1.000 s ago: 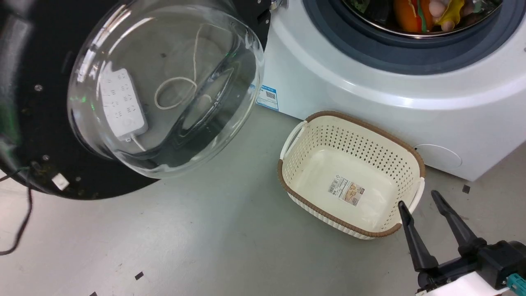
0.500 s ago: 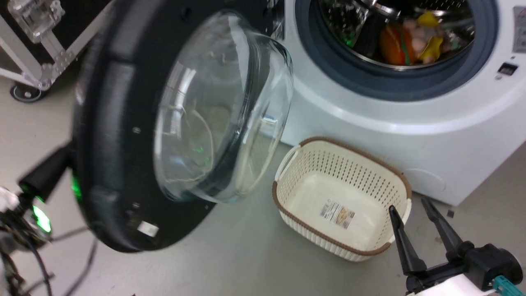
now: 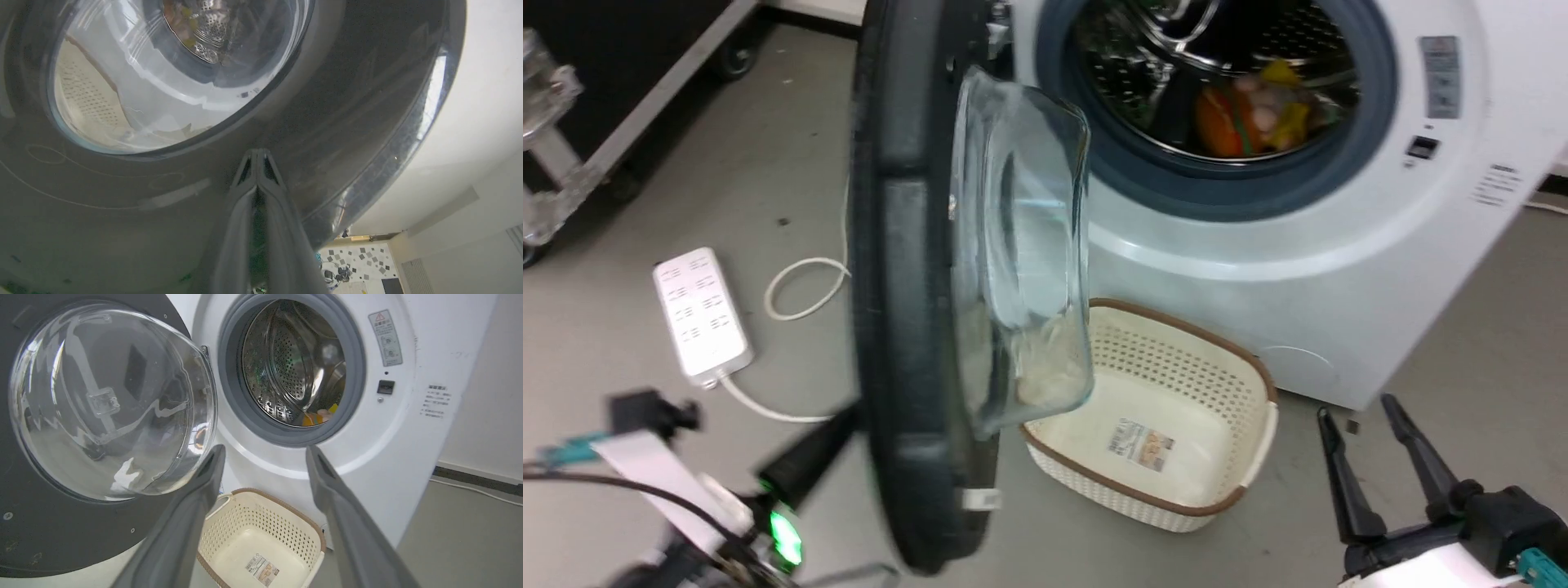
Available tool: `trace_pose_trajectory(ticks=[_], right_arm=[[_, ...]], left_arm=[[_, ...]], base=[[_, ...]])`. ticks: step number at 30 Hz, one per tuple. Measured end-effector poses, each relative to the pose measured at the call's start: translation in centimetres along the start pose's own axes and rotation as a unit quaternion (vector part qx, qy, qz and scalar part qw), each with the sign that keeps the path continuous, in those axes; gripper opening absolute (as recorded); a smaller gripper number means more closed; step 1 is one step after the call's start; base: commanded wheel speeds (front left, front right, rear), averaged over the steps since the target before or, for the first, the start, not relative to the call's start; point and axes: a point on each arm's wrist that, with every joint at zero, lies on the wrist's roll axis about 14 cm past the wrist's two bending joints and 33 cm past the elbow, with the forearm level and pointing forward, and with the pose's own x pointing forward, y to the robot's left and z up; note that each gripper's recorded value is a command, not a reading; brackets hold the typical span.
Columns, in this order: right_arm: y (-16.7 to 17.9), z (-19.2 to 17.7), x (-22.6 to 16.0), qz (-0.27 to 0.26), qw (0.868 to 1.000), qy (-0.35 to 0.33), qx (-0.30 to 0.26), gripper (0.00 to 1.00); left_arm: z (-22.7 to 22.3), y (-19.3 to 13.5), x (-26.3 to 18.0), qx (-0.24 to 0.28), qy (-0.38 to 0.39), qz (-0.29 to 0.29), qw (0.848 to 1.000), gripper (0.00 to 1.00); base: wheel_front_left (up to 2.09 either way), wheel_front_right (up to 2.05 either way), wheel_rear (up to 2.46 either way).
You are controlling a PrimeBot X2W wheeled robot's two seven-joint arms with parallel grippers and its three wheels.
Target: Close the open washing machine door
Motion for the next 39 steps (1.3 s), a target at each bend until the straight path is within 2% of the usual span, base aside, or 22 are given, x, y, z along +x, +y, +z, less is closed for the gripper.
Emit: trace_pose_trajectory(ticks=[4,8,12,23,28,33,39], right_arm=[[-2.1,0.2,-1.1,-0.033,0.999,0.000,-0.009,1.00],[-4.2,0.3,-2.5,-0.069,0.997,0.003,-0.016,1.00],[-6.3,0.2,-4.0,-0.103,0.994,0.009,-0.024,1.00],[-12.6,0.2,-8.2,-0.208,0.977,0.026,-0.035,1.00],[-14.8,-0.3,-10.6,-0.260,0.964,0.041,-0.034,1.00],[-16.4,-0.9,-13.0,-0.306,0.950,0.061,-0.034,1.00],[-17.4,-1.2,-15.1,-0.341,0.936,0.077,-0.040,1.00]], left_arm=[[-4.5,0.5,2.2,-0.031,0.056,-0.017,0.998,0.00],[-9.2,0.2,5.1,-0.083,0.100,-0.044,0.991,0.00],[-12.9,0.7,7.8,-0.112,0.132,-0.049,0.984,0.00],[-20.5,-0.4,17.8,-0.157,0.199,-0.076,0.964,0.00],[-22.3,-0.7,23.3,-0.169,0.187,-0.077,0.965,0.00],[-22.4,0.2,29.1,-0.185,0.127,-0.055,0.973,0.00],[-23.5,0.2,33.2,-0.201,0.097,-0.042,0.974,0.00]], base=[[0.00,0.00,0.00],[0.00,0.00,0.00],[0.00,0.00,0.00],[0.00,0.00,0.00],[0.00,0.00,0.00],[0.00,0.00,0.00],[0.00,0.00,0.00]])
